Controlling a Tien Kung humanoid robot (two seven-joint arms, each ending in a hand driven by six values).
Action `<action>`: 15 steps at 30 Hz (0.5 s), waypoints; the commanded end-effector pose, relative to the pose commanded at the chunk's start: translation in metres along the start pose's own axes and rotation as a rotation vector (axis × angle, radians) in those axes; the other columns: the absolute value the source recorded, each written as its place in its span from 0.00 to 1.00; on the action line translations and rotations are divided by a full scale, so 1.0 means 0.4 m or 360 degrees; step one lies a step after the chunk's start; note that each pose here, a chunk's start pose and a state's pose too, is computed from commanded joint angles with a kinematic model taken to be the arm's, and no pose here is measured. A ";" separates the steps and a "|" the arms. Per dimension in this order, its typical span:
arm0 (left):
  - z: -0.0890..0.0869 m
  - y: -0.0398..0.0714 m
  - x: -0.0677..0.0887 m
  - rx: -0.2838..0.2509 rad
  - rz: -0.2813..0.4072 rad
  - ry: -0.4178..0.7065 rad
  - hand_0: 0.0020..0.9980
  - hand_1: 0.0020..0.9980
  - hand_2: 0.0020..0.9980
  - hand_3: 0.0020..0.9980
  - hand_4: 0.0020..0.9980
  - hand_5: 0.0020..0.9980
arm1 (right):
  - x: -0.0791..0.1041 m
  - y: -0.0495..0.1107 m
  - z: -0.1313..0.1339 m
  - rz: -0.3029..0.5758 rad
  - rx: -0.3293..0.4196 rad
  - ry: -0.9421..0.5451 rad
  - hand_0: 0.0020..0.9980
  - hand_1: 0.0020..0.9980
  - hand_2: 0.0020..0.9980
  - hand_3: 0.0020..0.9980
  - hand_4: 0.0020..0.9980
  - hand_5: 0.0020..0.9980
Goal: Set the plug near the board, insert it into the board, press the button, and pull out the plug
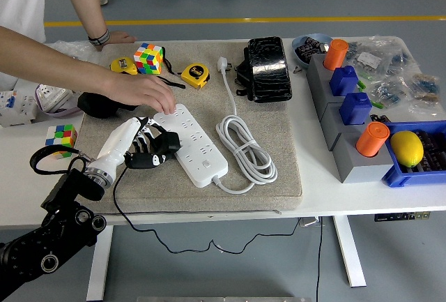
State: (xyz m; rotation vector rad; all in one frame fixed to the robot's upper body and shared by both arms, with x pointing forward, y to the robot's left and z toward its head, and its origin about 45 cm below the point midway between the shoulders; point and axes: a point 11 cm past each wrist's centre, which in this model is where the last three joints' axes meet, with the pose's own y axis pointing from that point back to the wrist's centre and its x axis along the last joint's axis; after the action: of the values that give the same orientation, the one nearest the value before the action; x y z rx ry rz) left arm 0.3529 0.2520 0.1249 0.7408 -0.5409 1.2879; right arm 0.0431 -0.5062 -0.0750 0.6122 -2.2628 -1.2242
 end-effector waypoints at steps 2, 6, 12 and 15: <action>-0.003 0.001 0.000 0.0028 -0.0004 -0.0010 0.18 0.26 0.39 0.53 0.92 0.06 | 0.000 0.000 0.000 0.0001 -0.0001 -0.0003 0.49 0.54 0.53 0.51 0.81 0.35; -0.006 0.004 -0.002 0.0076 -0.0030 -0.0017 0.18 0.26 0.39 0.53 0.92 0.06 | 0.002 0.000 0.001 0.0003 -0.0001 -0.0006 0.49 0.54 0.53 0.51 0.81 0.35; 0.001 0.007 -0.007 0.0100 -0.0067 -0.0006 0.19 0.32 0.44 0.52 1.00 0.24 | 0.002 0.000 0.001 0.0002 0.0000 -0.0005 0.49 0.54 0.53 0.51 0.81 0.35; 0.005 0.009 -0.009 0.0106 -0.0083 0.0007 0.24 0.49 0.52 0.54 1.00 0.34 | 0.002 0.000 0.000 0.0001 0.0001 -0.0004 0.49 0.54 0.53 0.51 0.81 0.35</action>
State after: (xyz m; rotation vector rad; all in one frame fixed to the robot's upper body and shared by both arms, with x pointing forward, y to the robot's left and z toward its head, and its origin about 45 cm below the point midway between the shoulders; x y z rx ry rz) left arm 0.3487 0.2486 0.1243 0.8021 -0.4744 1.2638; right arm 0.0425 -0.5064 -0.0749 0.6103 -2.2656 -1.2245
